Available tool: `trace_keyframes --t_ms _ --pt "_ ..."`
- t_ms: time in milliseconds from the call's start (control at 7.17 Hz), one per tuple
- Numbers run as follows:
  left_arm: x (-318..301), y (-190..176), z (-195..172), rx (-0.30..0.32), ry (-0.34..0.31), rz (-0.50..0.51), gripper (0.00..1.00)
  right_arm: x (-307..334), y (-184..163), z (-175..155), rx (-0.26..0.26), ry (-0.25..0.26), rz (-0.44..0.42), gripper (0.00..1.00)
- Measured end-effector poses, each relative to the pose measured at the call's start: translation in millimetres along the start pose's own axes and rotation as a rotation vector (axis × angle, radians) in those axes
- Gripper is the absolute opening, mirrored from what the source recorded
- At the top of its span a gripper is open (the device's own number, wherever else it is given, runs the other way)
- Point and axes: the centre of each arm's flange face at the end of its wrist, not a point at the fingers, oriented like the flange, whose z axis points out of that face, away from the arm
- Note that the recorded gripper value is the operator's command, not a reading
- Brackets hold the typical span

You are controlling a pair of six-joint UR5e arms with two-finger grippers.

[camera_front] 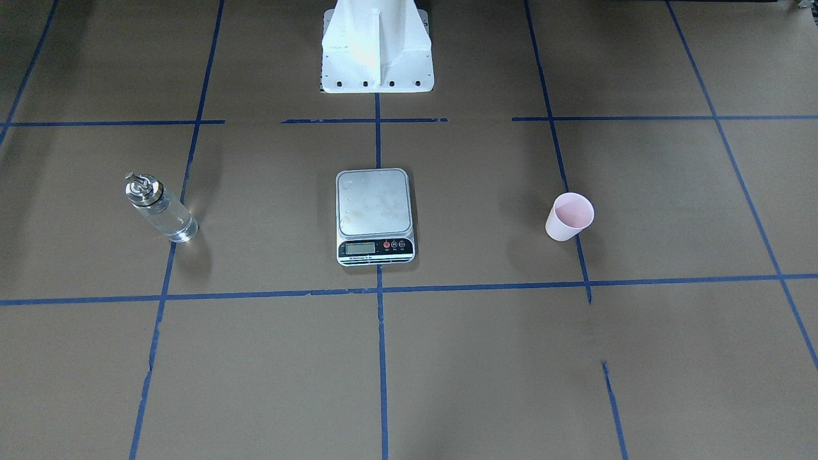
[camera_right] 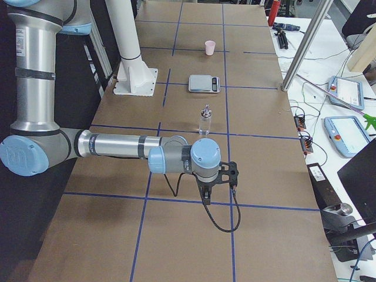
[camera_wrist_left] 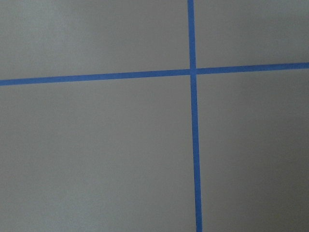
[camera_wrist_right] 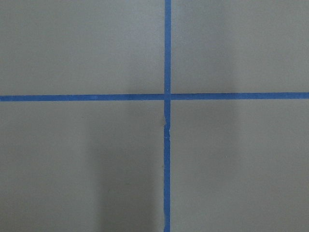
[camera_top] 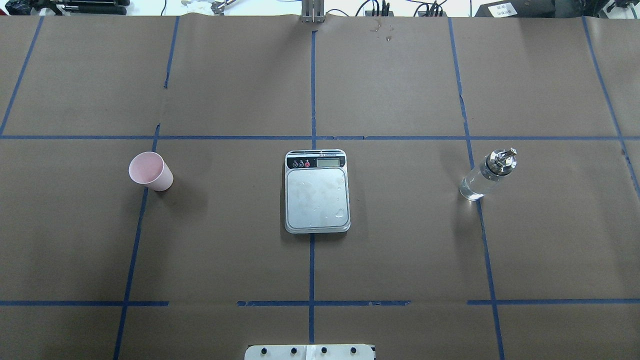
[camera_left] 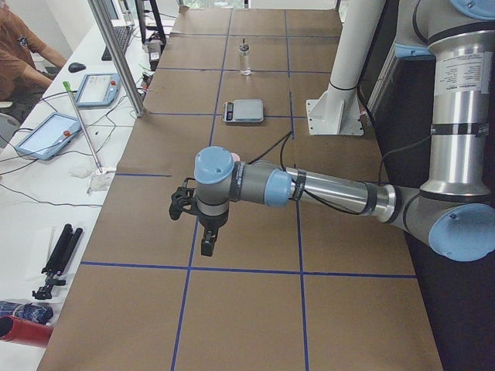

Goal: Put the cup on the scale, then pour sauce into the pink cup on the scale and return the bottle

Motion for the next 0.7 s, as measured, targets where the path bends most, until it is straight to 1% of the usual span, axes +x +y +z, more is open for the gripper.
trace_keyframes --t_ms 139,279,418,697 --pt "29.5 -23.0 -19.2 0.025 0.003 0.030 1.00 -0.9 -0.2 -0.7 0.002 0.000 -0.001 1.00" --pt "70.0 -37.9 -40.4 0.043 0.012 0.038 1.00 -1.4 -0.5 -1.2 0.003 -0.001 -0.002 1.00" --pt "122.2 -40.9 -57.5 0.059 0.034 0.024 1.00 -2.1 -1.4 -1.8 0.004 -0.001 -0.004 1.00" --pt "228.3 -36.2 -81.2 0.093 0.121 -0.010 1.00 -5.1 -4.7 -4.3 0.010 -0.001 -0.011 1.00"
